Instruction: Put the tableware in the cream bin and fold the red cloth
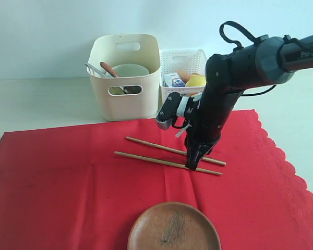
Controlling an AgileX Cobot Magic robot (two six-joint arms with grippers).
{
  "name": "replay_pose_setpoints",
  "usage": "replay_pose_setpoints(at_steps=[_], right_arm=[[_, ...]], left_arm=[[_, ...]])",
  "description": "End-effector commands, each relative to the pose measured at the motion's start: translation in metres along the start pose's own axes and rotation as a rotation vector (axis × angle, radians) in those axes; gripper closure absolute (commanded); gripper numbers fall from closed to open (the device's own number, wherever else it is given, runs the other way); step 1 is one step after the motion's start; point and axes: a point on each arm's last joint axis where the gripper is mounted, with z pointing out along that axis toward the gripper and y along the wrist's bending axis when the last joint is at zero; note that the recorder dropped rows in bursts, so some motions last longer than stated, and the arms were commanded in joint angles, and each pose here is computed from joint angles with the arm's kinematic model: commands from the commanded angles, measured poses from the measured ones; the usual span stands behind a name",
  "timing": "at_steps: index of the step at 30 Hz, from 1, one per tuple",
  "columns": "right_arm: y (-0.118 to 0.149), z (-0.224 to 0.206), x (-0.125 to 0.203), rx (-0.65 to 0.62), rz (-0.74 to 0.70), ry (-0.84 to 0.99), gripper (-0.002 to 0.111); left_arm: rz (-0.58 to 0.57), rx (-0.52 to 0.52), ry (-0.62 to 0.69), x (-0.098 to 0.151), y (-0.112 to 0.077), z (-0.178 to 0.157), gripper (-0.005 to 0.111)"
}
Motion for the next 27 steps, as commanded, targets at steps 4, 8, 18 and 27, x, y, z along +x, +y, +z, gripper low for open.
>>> replay_pose_setpoints(at_steps=[4, 8, 18, 27], right_arm=[[0.002, 0.007, 0.001, -0.011, -0.012, 0.006, 0.083], [0.001, 0.000, -0.001, -0.001, -0.005, -0.009, 0.072], [0.011, -0.012, -0.003, -0.093, 0.032, -0.033, 0.044], [0.007, 0.000, -0.004, -0.070, 0.050, -0.047, 0.037]], left_arm=[[0.007, 0.005, -0.018, -0.002, 0.000, 0.000, 0.106], [0.007, 0.005, -0.018, -0.002, 0.000, 0.000, 0.106], [0.007, 0.005, -0.018, -0.002, 0.000, 0.000, 0.106], [0.007, 0.005, -0.018, -0.002, 0.000, 0.000, 0.106]])
